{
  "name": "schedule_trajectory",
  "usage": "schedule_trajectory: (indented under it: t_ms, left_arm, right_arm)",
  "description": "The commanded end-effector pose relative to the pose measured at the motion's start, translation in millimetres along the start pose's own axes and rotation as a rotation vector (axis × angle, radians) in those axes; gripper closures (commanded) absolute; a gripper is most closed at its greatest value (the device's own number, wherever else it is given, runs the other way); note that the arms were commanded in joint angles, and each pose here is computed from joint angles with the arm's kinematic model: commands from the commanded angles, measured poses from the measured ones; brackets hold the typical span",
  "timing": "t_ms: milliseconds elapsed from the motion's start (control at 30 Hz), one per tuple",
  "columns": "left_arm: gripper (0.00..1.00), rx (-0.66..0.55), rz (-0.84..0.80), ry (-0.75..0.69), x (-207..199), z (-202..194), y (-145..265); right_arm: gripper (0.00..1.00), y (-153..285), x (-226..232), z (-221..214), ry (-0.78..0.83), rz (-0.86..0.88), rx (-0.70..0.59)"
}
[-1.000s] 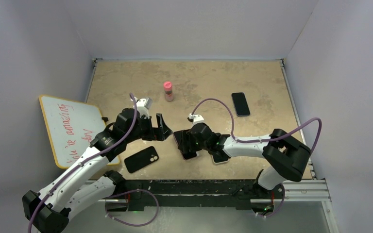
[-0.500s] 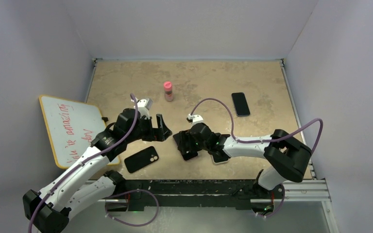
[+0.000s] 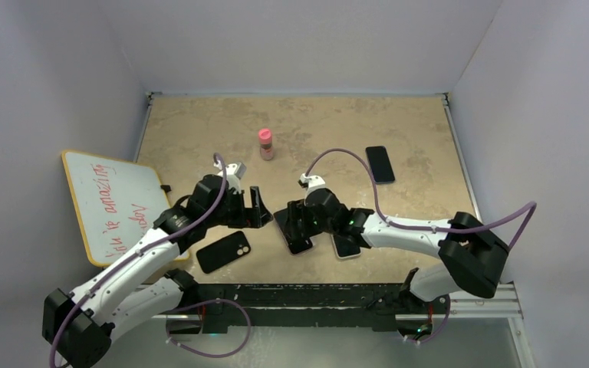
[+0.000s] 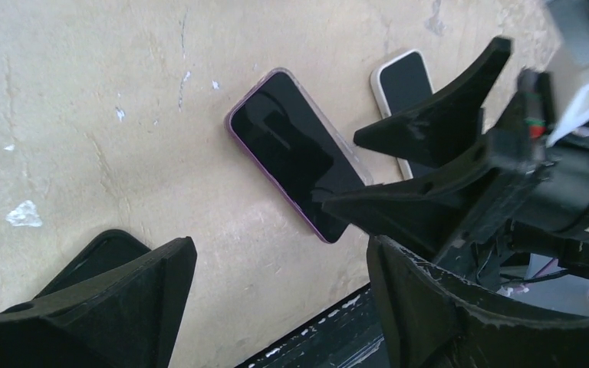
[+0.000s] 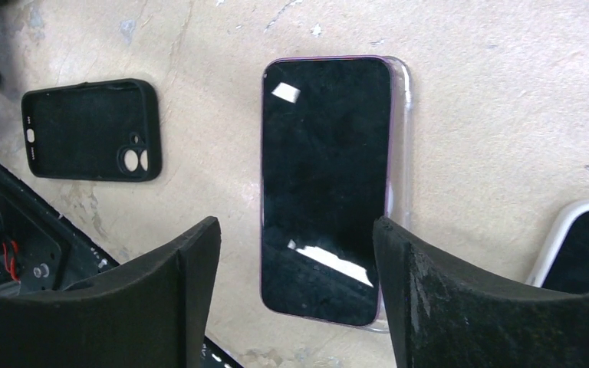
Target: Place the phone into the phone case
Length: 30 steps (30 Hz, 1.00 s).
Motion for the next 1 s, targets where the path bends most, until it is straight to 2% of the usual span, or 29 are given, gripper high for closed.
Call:
schedule_trajectory:
  t_ms: [0,200,467,567,733,967]
  left_arm:
    - [0.16,0.046,-0.052,0.050,-5,-11,-20]
    - [0.20,0.146,-0.183,0.118,-18,-35,-47]
    - [0.25,0.223,-0.200,0.161,-13,-56,-73]
    - [0.30,0.265,-0.231,0.182,-16,-63,-83]
    - [0.33,0.262,-0.196,0.169,-10,-61,-90]
    - [0.42,0.292,-0.096,0.125,3,-59,-94]
  right_arm:
    - [0.29,7,-10,12,-0.024,-0.020,-0.004]
    - [0.31,4,-27,5,-0.064,0.000,0.042]
    - [0.37,-4,-31,-11,-0.041,0.052,0.097]
    - [0.37,-9,-32,-15,-0.033,0.053,0.110]
    - [0.41,-13,-24,-23,-0.055,0.100,0.155]
    - [0.56,-14,-2,-32,-0.169,0.221,0.182]
Point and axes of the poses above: each gripper's point midway between its finger pads, its own y axis back along the fingers, its own x axis along the line the jaws close on, z = x × y, the point moved 1 cm from there along y, back along the fingers, and after that the axes turned 3 degrees about -y, right-handed, at the moved point
